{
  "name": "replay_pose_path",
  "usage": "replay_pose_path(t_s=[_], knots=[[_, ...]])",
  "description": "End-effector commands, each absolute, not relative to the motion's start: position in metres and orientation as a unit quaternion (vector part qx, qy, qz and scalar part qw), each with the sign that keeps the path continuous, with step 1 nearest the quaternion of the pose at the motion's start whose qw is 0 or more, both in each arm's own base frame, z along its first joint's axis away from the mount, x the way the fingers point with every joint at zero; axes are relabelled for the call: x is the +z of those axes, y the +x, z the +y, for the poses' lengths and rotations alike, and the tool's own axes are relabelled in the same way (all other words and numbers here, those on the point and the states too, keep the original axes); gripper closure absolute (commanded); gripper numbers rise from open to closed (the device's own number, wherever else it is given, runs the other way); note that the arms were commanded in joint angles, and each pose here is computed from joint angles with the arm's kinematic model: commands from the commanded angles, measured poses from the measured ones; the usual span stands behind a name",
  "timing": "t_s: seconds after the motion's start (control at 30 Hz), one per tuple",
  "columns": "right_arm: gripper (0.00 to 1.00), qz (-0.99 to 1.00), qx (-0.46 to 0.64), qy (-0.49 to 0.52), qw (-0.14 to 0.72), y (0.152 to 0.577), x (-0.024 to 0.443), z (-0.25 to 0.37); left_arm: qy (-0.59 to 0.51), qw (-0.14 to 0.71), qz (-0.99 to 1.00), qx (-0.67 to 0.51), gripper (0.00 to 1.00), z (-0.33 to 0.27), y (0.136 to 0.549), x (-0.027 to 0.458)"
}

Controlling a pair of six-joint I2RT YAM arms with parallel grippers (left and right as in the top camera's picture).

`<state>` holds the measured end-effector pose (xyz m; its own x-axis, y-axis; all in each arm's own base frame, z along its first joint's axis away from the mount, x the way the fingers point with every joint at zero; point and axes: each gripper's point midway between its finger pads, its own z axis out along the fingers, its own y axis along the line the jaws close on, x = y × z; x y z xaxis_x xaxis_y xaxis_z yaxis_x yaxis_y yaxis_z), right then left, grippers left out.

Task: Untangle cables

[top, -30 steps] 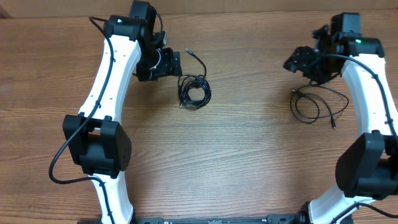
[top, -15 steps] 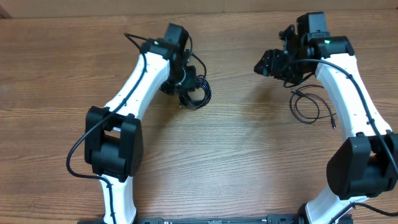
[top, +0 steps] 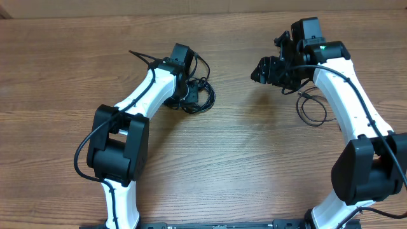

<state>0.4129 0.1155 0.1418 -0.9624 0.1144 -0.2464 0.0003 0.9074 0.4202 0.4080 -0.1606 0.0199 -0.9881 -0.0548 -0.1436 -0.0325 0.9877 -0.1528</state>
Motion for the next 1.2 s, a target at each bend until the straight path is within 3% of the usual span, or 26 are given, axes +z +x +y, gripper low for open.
replay_pose_path(t_s=[0.0, 0.1, 0.37, 0.53, 0.87, 0.93, 1.03, 1.07, 1.17], knots=[[0.29, 0.966, 0.226, 0.029, 0.124, 0.408, 0.136, 0.120, -0.024, 0.062, 0.996, -0.060, 0.90, -0.154, 0.401, 0.008], [0.33, 0.957, 0.264, 0.022, 0.117, 0.406, 0.142, 0.132, 0.027, 0.063, 0.996, -0.056, 0.96, -0.154, 0.400, 0.008], [0.38, 0.956, 0.269, 0.022, 0.112, 0.403, 0.142, 0.133, 0.136, -0.008, 0.989, 0.055, 0.90, -0.110, 0.366, 0.008], [0.44, 0.955, 0.277, 0.035, 0.098, 0.398, 0.140, 0.139, 0.142, -0.027, 0.977, 0.155, 0.90, -0.074, 0.359, 0.016], [0.46, 0.950, 0.306, 0.005, 0.058, 0.372, 0.119, 0.178, 0.114, 0.011, 0.982, 0.148, 0.85, -0.083, 0.386, 0.068], [0.46, 0.949, 0.310, 0.009, 0.057, 0.370, 0.115, 0.190, 0.095, 0.030, 0.985, 0.138, 0.78, -0.089, 0.396, 0.087], [0.54, 0.947, 0.315, 0.025, 0.054, 0.368, 0.111, 0.205, 0.078, 0.044, 0.991, 0.096, 0.37, -0.104, 0.402, 0.106], [0.59, 0.948, 0.311, 0.033, 0.057, 0.369, 0.110, 0.209, 0.068, 0.045, 0.994, 0.078, 0.36, -0.110, 0.402, 0.108], [0.68, 0.953, 0.288, 0.061, 0.071, 0.373, 0.103, 0.217, 0.028, 0.032, 0.998, 0.035, 0.46, -0.124, 0.396, 0.106]])
